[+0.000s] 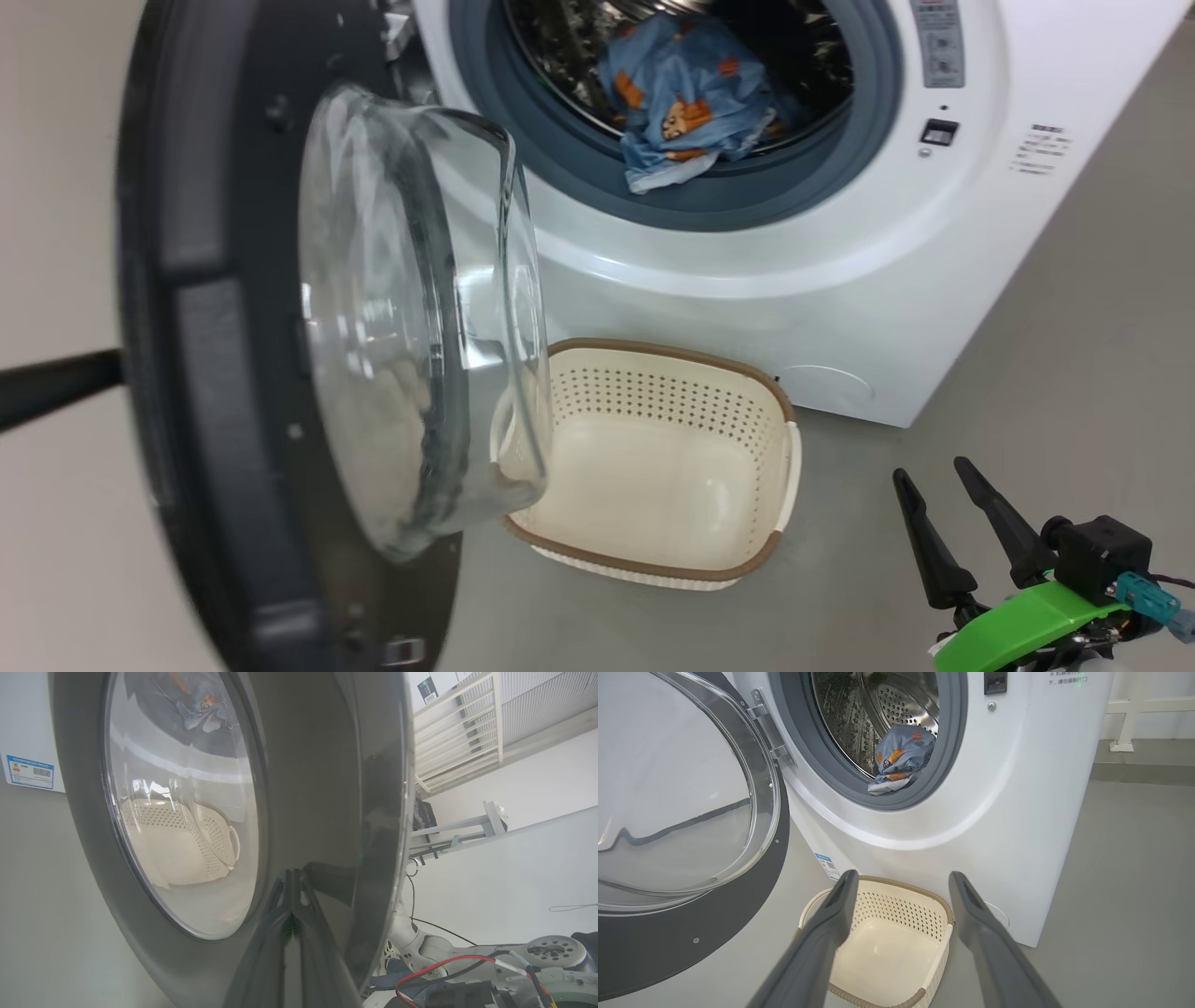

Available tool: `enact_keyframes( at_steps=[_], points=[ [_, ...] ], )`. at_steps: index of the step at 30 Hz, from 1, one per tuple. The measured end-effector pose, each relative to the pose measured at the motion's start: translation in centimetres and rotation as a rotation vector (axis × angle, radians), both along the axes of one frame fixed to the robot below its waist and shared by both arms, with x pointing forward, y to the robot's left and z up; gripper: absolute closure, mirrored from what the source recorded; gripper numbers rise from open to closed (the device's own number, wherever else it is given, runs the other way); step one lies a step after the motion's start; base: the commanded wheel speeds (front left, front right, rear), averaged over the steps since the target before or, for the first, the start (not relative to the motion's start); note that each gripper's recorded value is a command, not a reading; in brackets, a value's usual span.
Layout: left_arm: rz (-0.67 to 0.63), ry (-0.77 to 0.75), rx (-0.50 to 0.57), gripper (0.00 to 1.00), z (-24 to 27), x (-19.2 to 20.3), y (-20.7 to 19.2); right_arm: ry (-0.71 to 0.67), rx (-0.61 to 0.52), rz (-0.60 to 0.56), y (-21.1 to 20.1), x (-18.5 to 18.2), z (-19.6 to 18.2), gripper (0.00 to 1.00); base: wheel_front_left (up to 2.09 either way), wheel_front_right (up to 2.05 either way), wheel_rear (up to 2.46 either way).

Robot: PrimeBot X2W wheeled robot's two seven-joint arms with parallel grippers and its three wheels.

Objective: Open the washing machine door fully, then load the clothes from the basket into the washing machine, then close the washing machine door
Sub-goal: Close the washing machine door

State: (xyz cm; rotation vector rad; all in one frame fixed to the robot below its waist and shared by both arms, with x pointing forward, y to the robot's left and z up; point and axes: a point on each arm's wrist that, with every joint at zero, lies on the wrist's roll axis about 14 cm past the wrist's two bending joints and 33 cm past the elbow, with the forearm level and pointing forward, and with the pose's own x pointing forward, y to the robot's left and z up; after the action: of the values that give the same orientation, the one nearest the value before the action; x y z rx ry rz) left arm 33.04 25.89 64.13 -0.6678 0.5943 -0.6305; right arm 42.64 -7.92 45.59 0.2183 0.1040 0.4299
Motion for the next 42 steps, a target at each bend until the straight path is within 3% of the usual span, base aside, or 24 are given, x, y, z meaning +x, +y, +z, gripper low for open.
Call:
enact_keyframes(
  at_steps=[17,35,42],
  points=[
    [-0.296,-0.073,-0.065,1.0,0.8,4.5,-10.5,-0.013,0.013,-0.167,-5.3,-1.1,0.7,0.0,0.0,0.0,0.0],
    [-0.421,-0.091,-0.132,1.0,0.8,11.2,-18.8,0.009,0.011,-0.372,-11.6,-3.7,0.3,0.0,0.0,0.0,0.0],
    [-0.405,-0.115,-0.162,1.0,0.9,13.2,-20.8,0.015,0.008,-0.407,-12.7,-3.8,0.1,0.0,0.0,0.0,0.0]
  ],
)
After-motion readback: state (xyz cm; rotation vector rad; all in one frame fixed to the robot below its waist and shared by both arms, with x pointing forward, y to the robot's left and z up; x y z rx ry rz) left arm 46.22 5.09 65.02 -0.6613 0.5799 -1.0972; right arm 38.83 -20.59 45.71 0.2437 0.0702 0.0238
